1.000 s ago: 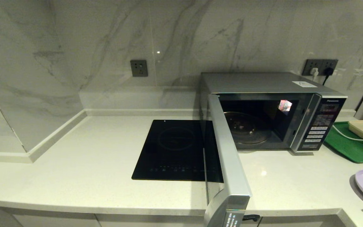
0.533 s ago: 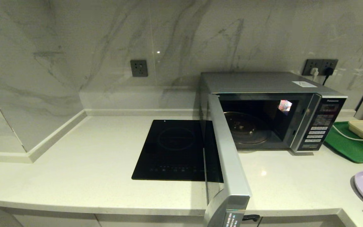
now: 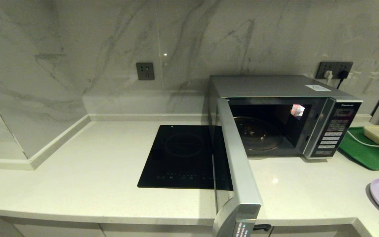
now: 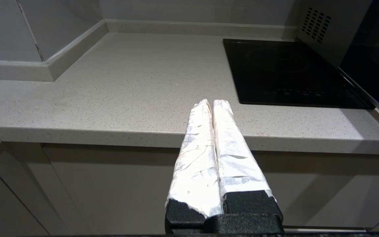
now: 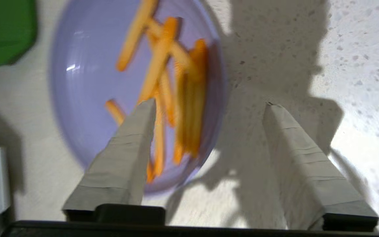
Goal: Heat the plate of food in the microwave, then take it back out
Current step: Close the microwave oven
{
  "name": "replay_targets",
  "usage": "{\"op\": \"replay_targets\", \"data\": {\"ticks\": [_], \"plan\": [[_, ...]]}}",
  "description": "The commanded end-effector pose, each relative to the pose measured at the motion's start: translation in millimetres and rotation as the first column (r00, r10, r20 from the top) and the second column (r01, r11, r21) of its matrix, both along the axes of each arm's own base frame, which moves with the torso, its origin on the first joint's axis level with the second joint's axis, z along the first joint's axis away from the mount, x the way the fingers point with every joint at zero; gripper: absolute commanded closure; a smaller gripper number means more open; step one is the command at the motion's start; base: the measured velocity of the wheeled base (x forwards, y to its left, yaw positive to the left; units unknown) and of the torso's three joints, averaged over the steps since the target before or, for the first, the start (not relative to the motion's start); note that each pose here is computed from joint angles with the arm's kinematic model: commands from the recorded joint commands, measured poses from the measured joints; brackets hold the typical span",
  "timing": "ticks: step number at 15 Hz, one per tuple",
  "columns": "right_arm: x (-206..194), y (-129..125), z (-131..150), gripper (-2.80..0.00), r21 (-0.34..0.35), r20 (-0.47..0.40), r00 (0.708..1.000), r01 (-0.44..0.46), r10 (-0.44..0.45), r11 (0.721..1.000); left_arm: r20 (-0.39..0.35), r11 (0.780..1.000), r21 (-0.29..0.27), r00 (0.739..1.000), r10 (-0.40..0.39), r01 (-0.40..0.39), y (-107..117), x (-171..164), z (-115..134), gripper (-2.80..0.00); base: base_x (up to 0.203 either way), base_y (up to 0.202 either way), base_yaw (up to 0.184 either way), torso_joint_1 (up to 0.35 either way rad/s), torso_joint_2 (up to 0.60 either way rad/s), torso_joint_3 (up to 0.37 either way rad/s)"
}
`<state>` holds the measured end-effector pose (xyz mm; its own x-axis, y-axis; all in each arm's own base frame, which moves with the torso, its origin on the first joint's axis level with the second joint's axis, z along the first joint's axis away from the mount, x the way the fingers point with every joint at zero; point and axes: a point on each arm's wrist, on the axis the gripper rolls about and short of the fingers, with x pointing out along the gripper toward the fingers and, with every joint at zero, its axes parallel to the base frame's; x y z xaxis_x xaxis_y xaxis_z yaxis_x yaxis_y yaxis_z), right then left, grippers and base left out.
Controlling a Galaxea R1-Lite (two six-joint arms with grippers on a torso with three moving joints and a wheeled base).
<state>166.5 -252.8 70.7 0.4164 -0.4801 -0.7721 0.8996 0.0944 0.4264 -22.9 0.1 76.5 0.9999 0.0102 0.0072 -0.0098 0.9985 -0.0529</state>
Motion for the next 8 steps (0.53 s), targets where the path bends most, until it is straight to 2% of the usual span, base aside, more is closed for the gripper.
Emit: {"op": "replay_targets", "data": {"ticks": [1, 3, 4, 5, 8], "plan": [[-17, 25, 48, -2.8, -0.113, 0.067, 0.997, -0.035, 0.042, 0.993, 0.001, 1.0, -0.001, 1.0, 0.001, -0.001, 0, 0, 0, 0.0, 0.0, 0.0, 0.0, 0.0, 0.0, 0.0], [-31, 53, 77, -2.8, -0.184, 0.068, 0.99, -0.111, 0.125, 0.977, 0.001, 1.0, -0.001, 1.0, 0.001, -0.001, 0, 0, 0, 0.0, 0.0, 0.0, 0.0, 0.0, 0.0, 0.0], [-38, 70, 91, -0.62, -0.204, 0.072, 0.983, -0.15, 0.168, 0.967, 0.001, 1.0, -0.001, 1.0, 0.001, -0.001, 0, 0, 0, 0.0, 0.0, 0.0, 0.0, 0.0, 0.0, 0.0], [-42, 85, 104, 0.0, -0.214, 0.072, 0.976, -0.188, 0.208, 0.959, 0.001, 1.0, -0.001, 1.0, 0.001, -0.001, 0, 0, 0, 0.0, 0.0, 0.0, 0.0, 0.0, 0.0, 0.0], [-49, 127, 150, 0.0, -0.212, 0.062, 0.939, -0.32, 0.339, 0.923, 0.001, 1.0, -0.001, 1.0, 0.001, -0.001, 0, 0, 0, 0.0, 0.0, 0.0, 0.0, 0.0, 0.0, 0.0]]}}
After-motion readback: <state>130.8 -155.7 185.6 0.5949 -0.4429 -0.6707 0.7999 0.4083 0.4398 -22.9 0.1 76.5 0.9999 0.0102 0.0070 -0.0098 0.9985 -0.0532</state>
